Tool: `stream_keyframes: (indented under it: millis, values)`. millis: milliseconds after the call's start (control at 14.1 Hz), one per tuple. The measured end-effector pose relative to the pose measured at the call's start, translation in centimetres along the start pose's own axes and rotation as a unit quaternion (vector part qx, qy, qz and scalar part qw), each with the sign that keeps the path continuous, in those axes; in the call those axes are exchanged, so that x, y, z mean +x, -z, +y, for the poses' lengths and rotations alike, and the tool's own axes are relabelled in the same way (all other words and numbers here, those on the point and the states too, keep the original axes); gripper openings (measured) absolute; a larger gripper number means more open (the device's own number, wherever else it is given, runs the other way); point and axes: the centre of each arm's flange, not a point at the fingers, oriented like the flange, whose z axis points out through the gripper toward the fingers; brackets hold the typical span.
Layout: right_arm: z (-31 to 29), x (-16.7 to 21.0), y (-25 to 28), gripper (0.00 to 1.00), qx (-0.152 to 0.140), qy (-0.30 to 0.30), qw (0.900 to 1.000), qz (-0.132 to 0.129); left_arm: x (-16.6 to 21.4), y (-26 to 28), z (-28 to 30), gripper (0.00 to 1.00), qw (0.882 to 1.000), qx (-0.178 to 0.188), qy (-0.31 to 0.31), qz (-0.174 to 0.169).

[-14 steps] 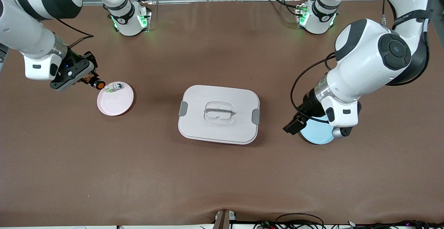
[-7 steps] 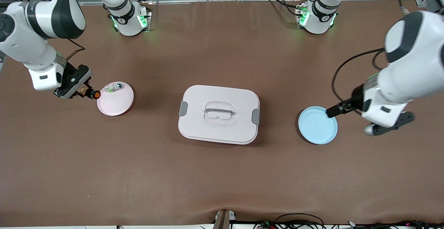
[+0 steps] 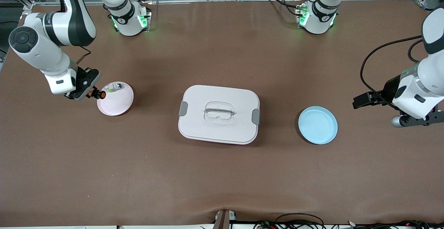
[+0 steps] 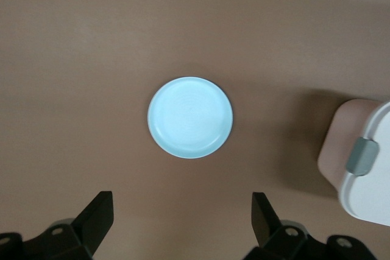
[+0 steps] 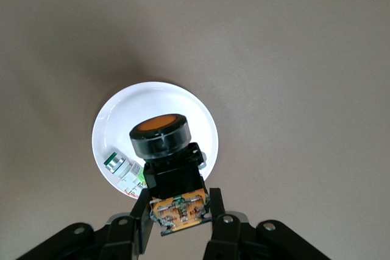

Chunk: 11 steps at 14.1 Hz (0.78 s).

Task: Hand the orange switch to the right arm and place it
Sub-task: 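Lower the orange switch onto the pink plate while the left gripper retracts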

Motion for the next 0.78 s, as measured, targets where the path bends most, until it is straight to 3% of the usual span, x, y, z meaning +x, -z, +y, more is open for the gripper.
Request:
stream_keyframes:
  millis: [424, 778]
  values:
    - [-1.2, 0.2, -5.4, 0.41, -0.006, 0.032, 0.999, 0.008, -3.0, 3.3, 1.3, 1.00, 0.999, 0.042, -0.030, 0.015]
    - [-0.5, -0.9, -8.7, 0.41, 0.000, 0.095, 0.995, -0.003, -3.6, 3.6, -4.3, 1.00, 0.998, 0.055, -0.028, 0.009]
